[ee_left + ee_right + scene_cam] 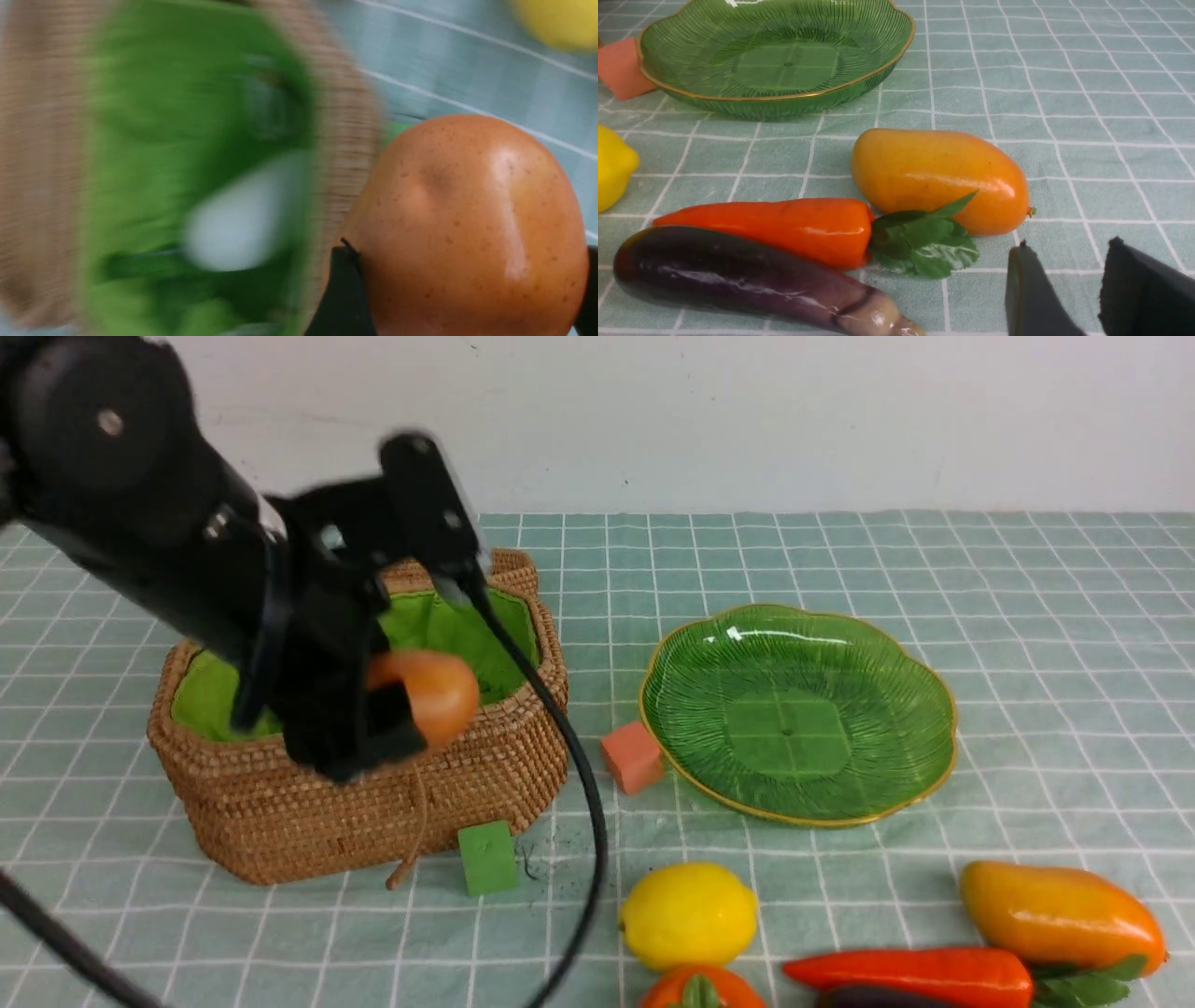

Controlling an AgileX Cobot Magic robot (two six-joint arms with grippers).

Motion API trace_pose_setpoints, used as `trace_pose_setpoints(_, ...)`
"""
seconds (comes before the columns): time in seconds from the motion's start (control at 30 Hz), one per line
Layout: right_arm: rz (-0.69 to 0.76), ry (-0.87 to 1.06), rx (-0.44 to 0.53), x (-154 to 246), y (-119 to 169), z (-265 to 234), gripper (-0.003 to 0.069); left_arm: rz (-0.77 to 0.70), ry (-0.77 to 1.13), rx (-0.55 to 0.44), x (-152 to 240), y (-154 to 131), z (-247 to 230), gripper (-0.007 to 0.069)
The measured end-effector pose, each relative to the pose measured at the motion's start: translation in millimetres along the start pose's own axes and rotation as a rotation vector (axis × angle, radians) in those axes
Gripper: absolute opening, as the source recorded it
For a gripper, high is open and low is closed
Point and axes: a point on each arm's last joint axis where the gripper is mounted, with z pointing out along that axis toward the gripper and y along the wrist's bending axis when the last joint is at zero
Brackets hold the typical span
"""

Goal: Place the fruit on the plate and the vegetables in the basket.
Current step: Grab a potato with your left arm and place it in the basket on the left, then grab a lemon with your left arm and place it on the plate on the right

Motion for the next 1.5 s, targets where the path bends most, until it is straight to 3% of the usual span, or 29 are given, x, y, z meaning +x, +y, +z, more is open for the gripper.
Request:
trace_pose_setpoints(0.1,0.0,0.0,0.0,0,0,0,0.0242,-0.081,-0.074,-0.136,7,32,2,0.0549)
trace_pose_setpoints(0.23,0.0,0.0,0.0,0,0,0,0.0242,-0.136,-0.099,-0.212,17,55,26,0.0549)
trace_pose_setpoints(0.53,0.0,0.0,0.0,0,0,0,0.0242,-0.15,-0.005,-0.133,30,57,88,0.0549)
trace_pose_setpoints(0.73,0.0,0.0,0.0,0,0,0,0.0242,-0.149,-0.002,-0.13,30,56,85,0.0658)
trace_pose_setpoints(0.97,0.0,0.0,0.0,0,0,0,0.0242,-0.146,0.024,-0.096,30,50,59,0.0652)
trace_pose_setpoints(1.1,0.0,0.0,0.0,0,0,0,0.0242,-0.19,0.016,0.001,24,35,36,0.0611)
trace_pose_setpoints(1.2,0.0,0.0,0.0,0,0,0,0.0242,-0.273,-0.038,0.173,4,5,25,0.0575)
trace_pose_setpoints(1.23,0.0,0.0,0.0,0,0,0,0.0242,-0.281,-0.042,0.186,4,5,25,0.0573)
trace_pose_setpoints(1.33,0.0,0.0,0.0,0,0,0,0.0242,-0.402,-0.085,0.367,-28,-35,28,0.0561)
trace_pose_setpoints(1.43,0.0,0.0,0.0,0,0,0,0.0242,-0.408,-0.037,0.412,-43,-62,41,0.0561)
trace_pose_setpoints(1.5,0.0,0.0,0.0,0,0,0,0.0242,-0.36,0.006,0.391,-50,-79,56,0.0564)
